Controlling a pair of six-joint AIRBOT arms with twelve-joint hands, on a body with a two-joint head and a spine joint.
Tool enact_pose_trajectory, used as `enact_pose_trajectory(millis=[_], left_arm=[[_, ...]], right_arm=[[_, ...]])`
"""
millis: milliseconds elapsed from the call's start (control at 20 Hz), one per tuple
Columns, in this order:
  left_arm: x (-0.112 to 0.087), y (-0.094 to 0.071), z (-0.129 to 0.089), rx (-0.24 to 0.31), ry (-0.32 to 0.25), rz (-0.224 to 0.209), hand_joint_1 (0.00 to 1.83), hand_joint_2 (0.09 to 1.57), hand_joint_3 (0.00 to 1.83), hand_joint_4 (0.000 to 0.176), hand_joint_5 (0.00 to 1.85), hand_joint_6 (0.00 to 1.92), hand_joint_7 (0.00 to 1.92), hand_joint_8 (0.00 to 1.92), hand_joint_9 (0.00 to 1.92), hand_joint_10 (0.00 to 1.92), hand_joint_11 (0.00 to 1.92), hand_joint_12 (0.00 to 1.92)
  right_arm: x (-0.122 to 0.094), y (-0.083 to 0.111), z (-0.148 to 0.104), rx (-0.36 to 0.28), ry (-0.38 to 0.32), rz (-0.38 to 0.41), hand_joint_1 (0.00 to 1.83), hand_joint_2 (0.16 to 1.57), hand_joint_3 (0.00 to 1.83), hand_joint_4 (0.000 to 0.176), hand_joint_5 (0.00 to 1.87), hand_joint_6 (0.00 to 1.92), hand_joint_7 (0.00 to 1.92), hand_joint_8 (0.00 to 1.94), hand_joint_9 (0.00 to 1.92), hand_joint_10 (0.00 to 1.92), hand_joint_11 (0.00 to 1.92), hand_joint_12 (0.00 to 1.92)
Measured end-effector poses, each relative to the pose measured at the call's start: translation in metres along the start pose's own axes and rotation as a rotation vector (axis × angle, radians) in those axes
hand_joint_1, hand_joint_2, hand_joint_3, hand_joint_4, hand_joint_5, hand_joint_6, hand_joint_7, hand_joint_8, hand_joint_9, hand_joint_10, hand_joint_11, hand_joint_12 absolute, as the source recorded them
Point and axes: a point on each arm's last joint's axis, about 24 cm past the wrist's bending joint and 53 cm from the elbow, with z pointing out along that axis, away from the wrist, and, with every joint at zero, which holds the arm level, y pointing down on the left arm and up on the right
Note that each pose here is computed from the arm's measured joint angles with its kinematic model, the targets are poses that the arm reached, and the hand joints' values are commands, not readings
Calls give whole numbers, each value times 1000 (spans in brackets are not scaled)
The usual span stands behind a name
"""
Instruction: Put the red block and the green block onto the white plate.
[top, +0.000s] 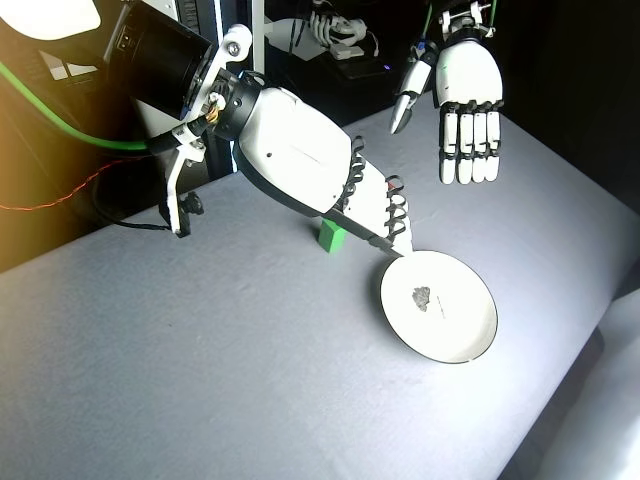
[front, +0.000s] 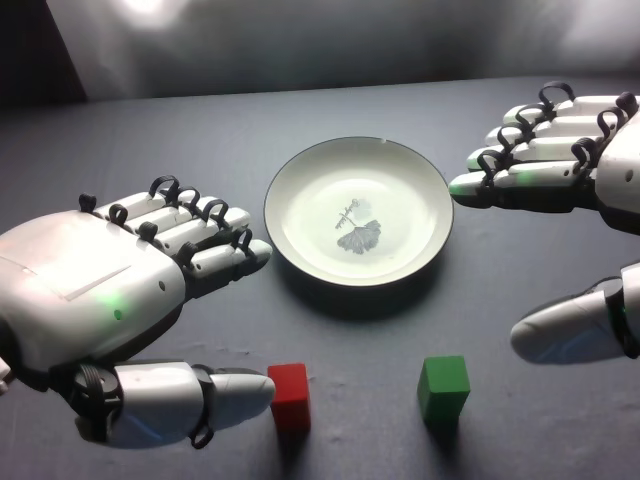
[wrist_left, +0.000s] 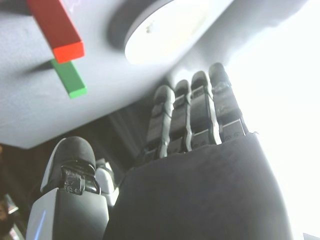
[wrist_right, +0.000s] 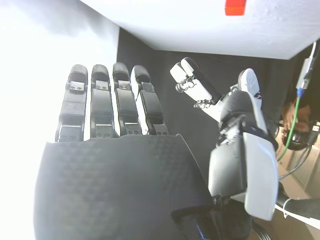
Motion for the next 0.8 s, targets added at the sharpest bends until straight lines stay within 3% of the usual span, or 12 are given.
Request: enact_pose_trajectory(millis=[50, 100, 150, 200, 250, 350, 500, 550, 700, 800], left_arm=[[1, 0, 0, 1, 1, -1, 0, 1118, 0, 51, 240, 10, 34, 3, 0, 0, 38, 20], [2, -3, 4, 5, 2, -18, 32, 1078, 0, 43, 341, 12, 100, 6, 44, 5, 79, 47], [2, -3, 4, 5, 2, -17, 86, 1056, 0, 33, 376, 15, 123, 9, 53, 5, 61, 43], [4, -6, 5, 14, 2, -15, 117, 1011, 0, 48, 363, 4, 78, 1, 11, 0, 12, 14], [7, -6, 8, 16, 9, -19, 144, 994, 0, 51, 364, 3, 54, 0, 1, 0, 2, 2], [14, -3, 10, 8, 20, -26, 272, 1014, 0, 37, 437, 10, 99, 5, 0, 0, 23, 15], [26, -1, 11, -1, 11, -44, 424, 1024, 2, 46, 525, 26, 122, 6, 0, 0, 12, 15], [28, -1, 12, -2, 8, -56, 429, 1034, 5, 64, 536, 25, 120, 4, 0, 0, 9, 15], [35, -3, 15, 1, -4, -71, 539, 1020, 0, 71, 624, 14, 147, 0, 11, 0, 14, 34], [39, 0, 20, -1, -3, -76, 580, 1026, 3, 82, 649, 10, 126, 0, 0, 0, 5, 7]], right_arm=[[2, 1, 0, 1, 4, 15, 0, 876, 0, 64, 203, 4, 8, 0, 0, 0, 2, 1], [23, 3, 3, 18, 59, -14, 56, 847, 0, 89, 246, 4, 7, 0, 0, 0, 17, 12], [36, 2, 7, 33, 97, -8, 104, 830, 0, 99, 275, 12, 6, 0, 0, 0, 3, 8], [52, -2, 11, 73, 144, 49, 119, 820, 0, 114, 270, 7, 0, 0, 0, 0, 0, 1], [56, 3, 11, 75, 154, 108, 144, 810, 0, 120, 277, 9, 0, 0, 0, 0, 0, 0], [43, 13, 11, 33, 116, 112, 282, 802, 0, 126, 311, 20, 0, 0, 0, 0, 0, 0], [62, 8, 13, 64, 168, 88, 440, 793, 0, 150, 438, 21, 1, 0, 0, 0, 0, 0], [70, 9, 15, 67, 190, 89, 495, 805, 0, 159, 477, 27, 0, 0, 0, 0, 0, 0], [74, 8, 28, 55, 205, 91, 556, 823, 6, 160, 538, 39, 37, 12, 0, 0, 0, 0], [75, 0, 33, 68, 210, 91, 610, 824, 0, 175, 606, 30, 77, 8, 0, 0, 0, 0]])
